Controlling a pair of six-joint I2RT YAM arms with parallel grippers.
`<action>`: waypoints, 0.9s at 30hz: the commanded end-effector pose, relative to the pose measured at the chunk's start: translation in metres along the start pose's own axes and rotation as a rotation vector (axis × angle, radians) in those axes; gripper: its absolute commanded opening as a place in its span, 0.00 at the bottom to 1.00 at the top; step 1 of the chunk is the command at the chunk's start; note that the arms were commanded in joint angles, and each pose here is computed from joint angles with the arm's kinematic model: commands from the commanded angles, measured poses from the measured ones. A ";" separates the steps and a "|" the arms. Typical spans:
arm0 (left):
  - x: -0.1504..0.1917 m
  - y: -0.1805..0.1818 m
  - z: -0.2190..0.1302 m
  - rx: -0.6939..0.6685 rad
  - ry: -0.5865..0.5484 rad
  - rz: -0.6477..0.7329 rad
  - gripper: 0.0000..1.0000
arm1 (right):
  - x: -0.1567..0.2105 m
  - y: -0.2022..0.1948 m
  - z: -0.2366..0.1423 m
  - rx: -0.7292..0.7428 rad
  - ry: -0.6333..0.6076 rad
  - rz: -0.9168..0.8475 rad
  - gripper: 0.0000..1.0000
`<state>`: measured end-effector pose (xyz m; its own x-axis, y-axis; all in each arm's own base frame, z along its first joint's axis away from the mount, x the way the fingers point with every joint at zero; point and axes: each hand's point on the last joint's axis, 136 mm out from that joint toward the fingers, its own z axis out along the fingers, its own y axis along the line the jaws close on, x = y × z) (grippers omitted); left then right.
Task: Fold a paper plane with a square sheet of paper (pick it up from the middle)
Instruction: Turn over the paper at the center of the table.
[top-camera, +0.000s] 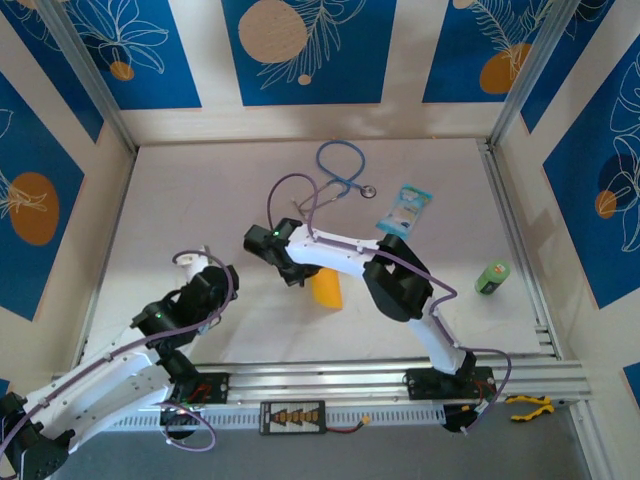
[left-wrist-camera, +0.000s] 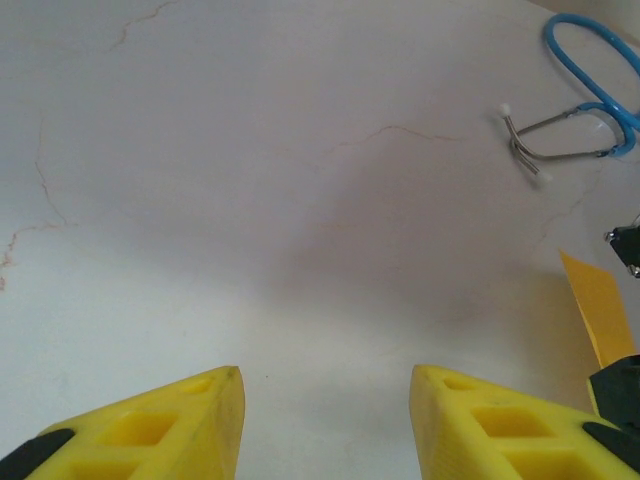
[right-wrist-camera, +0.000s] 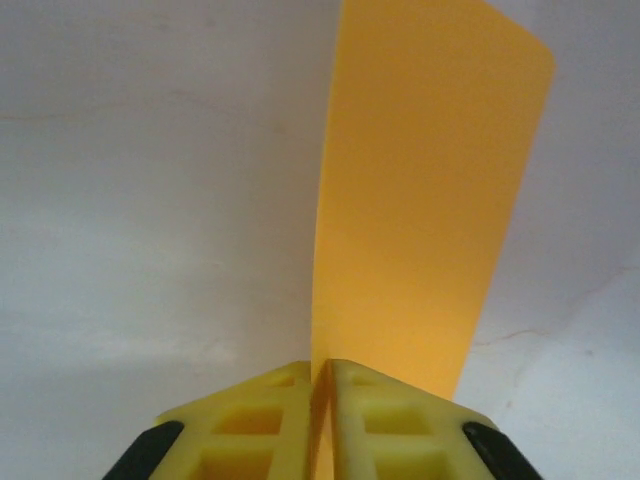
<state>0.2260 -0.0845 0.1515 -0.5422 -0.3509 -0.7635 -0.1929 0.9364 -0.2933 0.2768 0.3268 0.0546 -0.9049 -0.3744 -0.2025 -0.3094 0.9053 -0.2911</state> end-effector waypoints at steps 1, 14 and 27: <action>0.005 0.007 0.004 -0.029 0.014 0.010 0.47 | -0.003 0.018 -0.013 -0.191 0.045 0.053 0.17; 0.028 -0.049 0.028 0.082 0.200 0.140 0.47 | 0.015 -0.045 -0.039 -0.852 -0.036 0.432 0.22; 0.094 -0.126 0.060 0.318 0.550 0.169 0.47 | 0.036 -0.065 0.002 -0.985 0.005 0.571 0.05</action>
<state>0.2442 -0.2068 0.0742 -0.8787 -0.0798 -0.4706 0.0765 0.9496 -0.3039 0.2610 0.2411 0.0600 -0.9844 0.1582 -0.0769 0.0700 0.7533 0.6539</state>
